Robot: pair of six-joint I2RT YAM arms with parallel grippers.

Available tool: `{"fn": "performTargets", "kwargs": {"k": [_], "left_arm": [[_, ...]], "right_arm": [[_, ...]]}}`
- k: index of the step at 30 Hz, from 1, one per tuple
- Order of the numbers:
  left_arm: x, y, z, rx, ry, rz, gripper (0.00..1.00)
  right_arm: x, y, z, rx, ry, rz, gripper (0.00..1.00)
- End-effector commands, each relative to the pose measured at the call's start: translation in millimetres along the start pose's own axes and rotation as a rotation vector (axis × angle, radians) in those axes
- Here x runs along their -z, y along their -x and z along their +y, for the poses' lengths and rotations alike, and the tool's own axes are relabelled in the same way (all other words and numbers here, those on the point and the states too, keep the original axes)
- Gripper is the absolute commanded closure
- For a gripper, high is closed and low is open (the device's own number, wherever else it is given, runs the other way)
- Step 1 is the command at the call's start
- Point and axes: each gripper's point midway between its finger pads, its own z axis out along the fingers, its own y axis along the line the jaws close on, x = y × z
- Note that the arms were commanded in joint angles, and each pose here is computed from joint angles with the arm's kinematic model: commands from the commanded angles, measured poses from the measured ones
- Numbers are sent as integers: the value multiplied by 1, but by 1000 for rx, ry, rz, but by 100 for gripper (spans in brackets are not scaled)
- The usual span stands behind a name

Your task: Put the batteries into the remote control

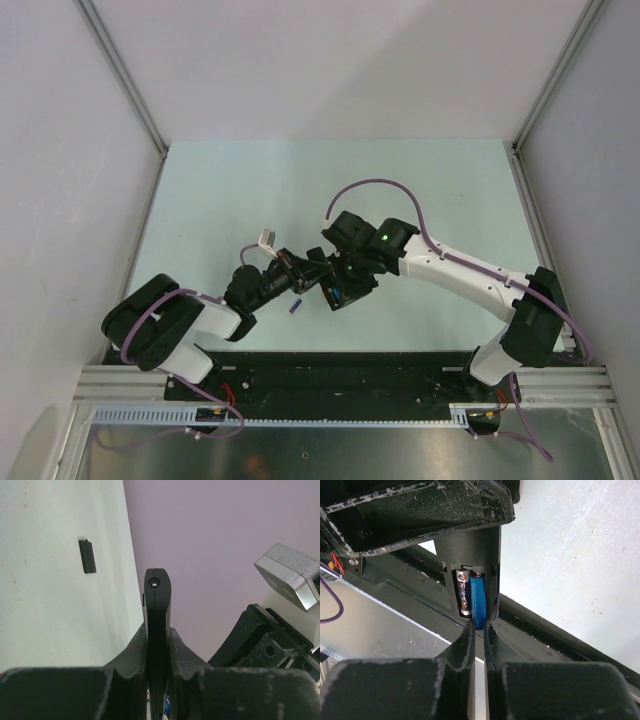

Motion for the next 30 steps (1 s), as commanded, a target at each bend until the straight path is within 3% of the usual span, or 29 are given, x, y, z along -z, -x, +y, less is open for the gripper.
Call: {"fn": "performTargets", "kwargs": {"k": [1,8,23,30], "left_arm": [[21,1,-103,-117,-418,-30,100],[21,4,-103,-107,-415,-45,100],[18,6,-99,-83,-400,-50,100],[18,5,-97,-79,-396,-49,100]], "right_arm": [[2,19,-5,-11,-41,-59,92],[7,17,-7,-2,-47,-55,71],[17,22,5,14,-25,-88,47],[29,33,14,20,-3,-134,44]]}}
